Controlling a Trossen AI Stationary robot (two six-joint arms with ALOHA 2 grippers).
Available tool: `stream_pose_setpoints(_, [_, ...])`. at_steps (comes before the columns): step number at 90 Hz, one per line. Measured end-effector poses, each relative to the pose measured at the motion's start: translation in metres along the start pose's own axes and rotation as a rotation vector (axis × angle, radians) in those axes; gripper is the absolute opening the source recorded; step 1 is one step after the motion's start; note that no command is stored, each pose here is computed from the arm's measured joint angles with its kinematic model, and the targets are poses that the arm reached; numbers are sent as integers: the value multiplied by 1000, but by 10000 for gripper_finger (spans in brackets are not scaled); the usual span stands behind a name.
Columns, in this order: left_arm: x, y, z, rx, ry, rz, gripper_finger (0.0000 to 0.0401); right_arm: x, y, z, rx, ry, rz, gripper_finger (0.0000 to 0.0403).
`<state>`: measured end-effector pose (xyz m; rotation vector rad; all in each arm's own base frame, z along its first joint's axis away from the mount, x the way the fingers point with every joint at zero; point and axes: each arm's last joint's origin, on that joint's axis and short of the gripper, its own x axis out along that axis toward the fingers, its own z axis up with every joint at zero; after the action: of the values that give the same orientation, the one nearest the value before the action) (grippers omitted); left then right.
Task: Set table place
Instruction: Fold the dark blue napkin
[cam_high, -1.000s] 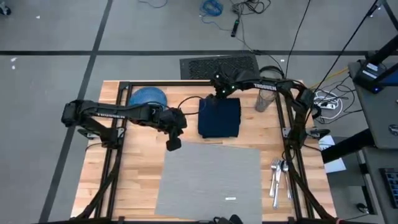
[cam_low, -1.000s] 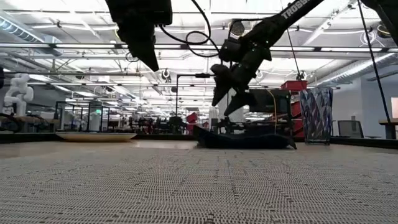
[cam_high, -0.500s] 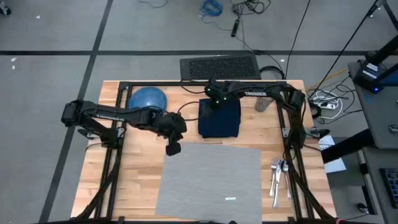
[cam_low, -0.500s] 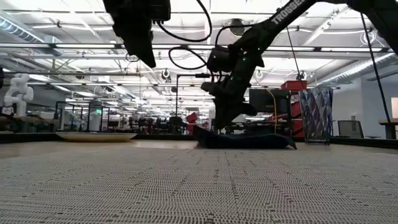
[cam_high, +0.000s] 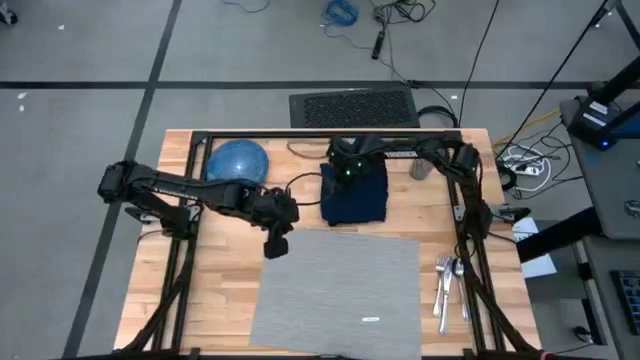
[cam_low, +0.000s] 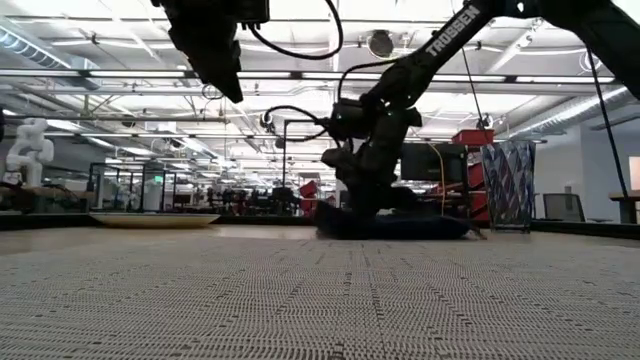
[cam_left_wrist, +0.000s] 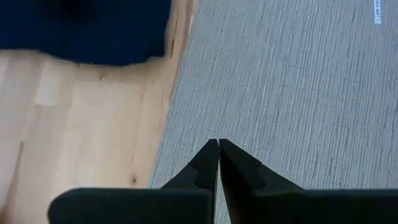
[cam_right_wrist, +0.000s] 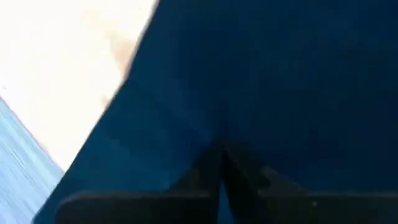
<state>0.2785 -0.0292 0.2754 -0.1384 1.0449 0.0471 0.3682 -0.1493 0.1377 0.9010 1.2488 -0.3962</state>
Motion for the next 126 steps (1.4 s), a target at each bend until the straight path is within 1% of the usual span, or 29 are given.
stream_pose_setpoints(7, [0, 0, -1, 1, 14, 5, 0, 4, 9, -17, -64, 80, -74, 0])
stream_pose_setpoints(17, [0, 1, -2, 1, 22, 11, 0, 2, 17, -38, -117, 155, -219, 0])
stream_pose_setpoints(24, [0, 1, -2, 1, 19, 23, 0, -3, 22, -50, -140, 167, -328, 0])
stream_pose_setpoints(30, [0, 2, -2, 2, 15, 41, 0, -12, 28, -55, -143, 111, -374, 0])
stream_pose_setpoints(38, [0, 2, -2, 3, 12, 53, 0, -33, 39, -57, -140, -4, -374, 0])
stream_pose_setpoints(43, [0, 2, -2, 3, 10, 63, 0, -39, 41, -53, -127, -69, -367, 0])
stream_pose_setpoints(49, [0, 2, -2, 3, 10, 67, 0, -41, 35, -45, -91, -109, -355, 0])
stream_pose_setpoints(57, [0, 3, -3, 2, 22, 78, 0, -46, 20, -31, -26, -136, -325, 0])
stream_pose_setpoints(66, [0, 3, -5, -15, 42, 84, 0, -46, 0, -20, 46, -120, -321, 0])
stream_pose_setpoints(72, [0, 3, -8, -16, 61, 94, 0, -49, -10, -14, 85, -112, -299, 0])
stream_pose_setpoints(94, [0, 1, -9, -6, 75, 95, 0, -58, -33, -3, 161, -95, -229, 0])
stream_pose_setpoints(102, [0, 1, -9, -7, 74, 95, 0, -53, -37, -2, 173, -60, -205, 0])
stream_pose_setpoints(114, [0, 1, -9, -9, 74, 94, 0, -39, -36, -5, 170, 4, -205, 0])
stream_pose_setpoints(126, [0, 1, -9, -9, 73, 94, 0, -29, -31, -4, 144, 2, -190, 0])
